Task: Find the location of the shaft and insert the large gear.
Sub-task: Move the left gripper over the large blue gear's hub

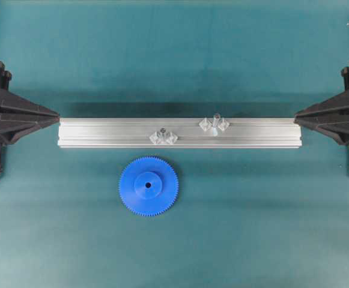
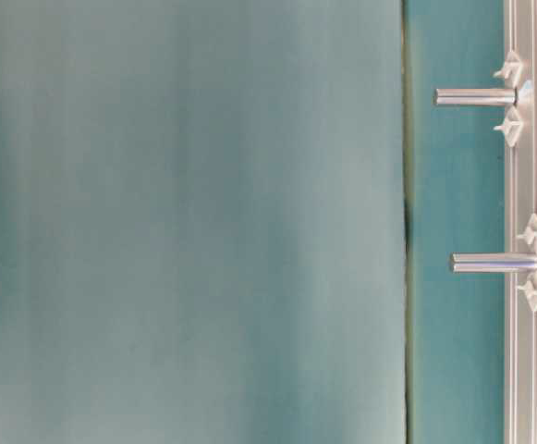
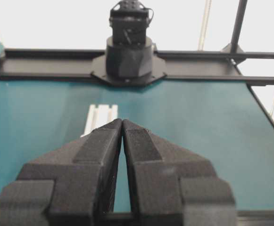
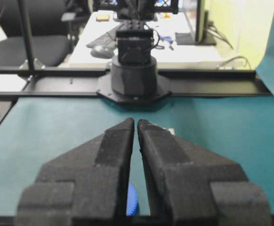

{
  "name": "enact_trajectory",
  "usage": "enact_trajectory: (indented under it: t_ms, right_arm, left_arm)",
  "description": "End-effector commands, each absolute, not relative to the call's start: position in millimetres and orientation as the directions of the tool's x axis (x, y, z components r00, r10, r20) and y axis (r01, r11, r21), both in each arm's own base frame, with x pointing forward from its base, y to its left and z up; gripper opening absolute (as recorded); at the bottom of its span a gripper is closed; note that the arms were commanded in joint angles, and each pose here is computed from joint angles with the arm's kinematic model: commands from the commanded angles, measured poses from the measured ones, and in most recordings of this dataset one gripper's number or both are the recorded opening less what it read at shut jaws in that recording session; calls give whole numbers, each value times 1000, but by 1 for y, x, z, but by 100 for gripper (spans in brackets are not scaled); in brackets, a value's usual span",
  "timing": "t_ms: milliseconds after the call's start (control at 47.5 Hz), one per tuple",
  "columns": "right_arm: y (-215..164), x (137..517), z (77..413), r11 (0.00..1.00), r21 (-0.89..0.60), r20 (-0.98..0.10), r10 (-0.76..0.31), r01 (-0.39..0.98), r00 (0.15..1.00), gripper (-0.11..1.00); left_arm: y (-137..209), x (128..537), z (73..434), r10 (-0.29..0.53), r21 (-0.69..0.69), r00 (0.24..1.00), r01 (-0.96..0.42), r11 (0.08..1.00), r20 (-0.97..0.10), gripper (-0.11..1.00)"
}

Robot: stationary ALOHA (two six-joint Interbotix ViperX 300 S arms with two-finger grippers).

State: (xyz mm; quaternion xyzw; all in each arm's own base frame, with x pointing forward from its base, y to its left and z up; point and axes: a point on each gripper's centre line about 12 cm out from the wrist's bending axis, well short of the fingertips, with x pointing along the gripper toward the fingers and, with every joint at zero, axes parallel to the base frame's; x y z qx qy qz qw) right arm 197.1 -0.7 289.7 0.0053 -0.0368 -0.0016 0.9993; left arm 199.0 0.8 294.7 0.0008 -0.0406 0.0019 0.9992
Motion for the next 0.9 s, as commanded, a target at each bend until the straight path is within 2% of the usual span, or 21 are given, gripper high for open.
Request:
enact_trajectory:
  t_ms: [0, 42, 84, 189, 316, 484, 884]
  right_arm:
    - [-2, 198, 283, 1000, 8, 60, -9, 9, 998, 16]
    - [-2, 195, 278, 1000, 17, 57, -12, 11, 998, 18]
    - [-3, 192, 272, 999, 41, 51, -17, 15, 999, 23]
    - [-3, 185, 276, 997, 79, 75, -19, 13, 997, 9]
    - [-4, 179, 282, 996, 90, 73, -28, 21, 997, 2]
    - [-5, 173, 272, 995, 95, -22, -33, 35, 999, 2]
    - [-5, 171, 251, 994, 95, -153, -29, 44, 988, 2]
  left_arm:
    - [0, 200, 289, -3, 12, 998, 2, 1000, 64, 11]
    - [0, 201, 290, -3, 12, 998, 2, 1000, 66, 12]
    - [0, 201, 292, -3, 18, 998, 2, 1000, 70, 8]
    - [0, 202, 297, -3, 17, 997, 2, 1000, 81, 0]
    - [-1, 204, 297, -6, 12, 998, 5, 1000, 57, 0]
    - [-3, 217, 292, -16, 12, 1000, 16, 1000, -18, 0]
    - [-9, 275, 264, -33, 11, 964, 37, 999, -264, 0]
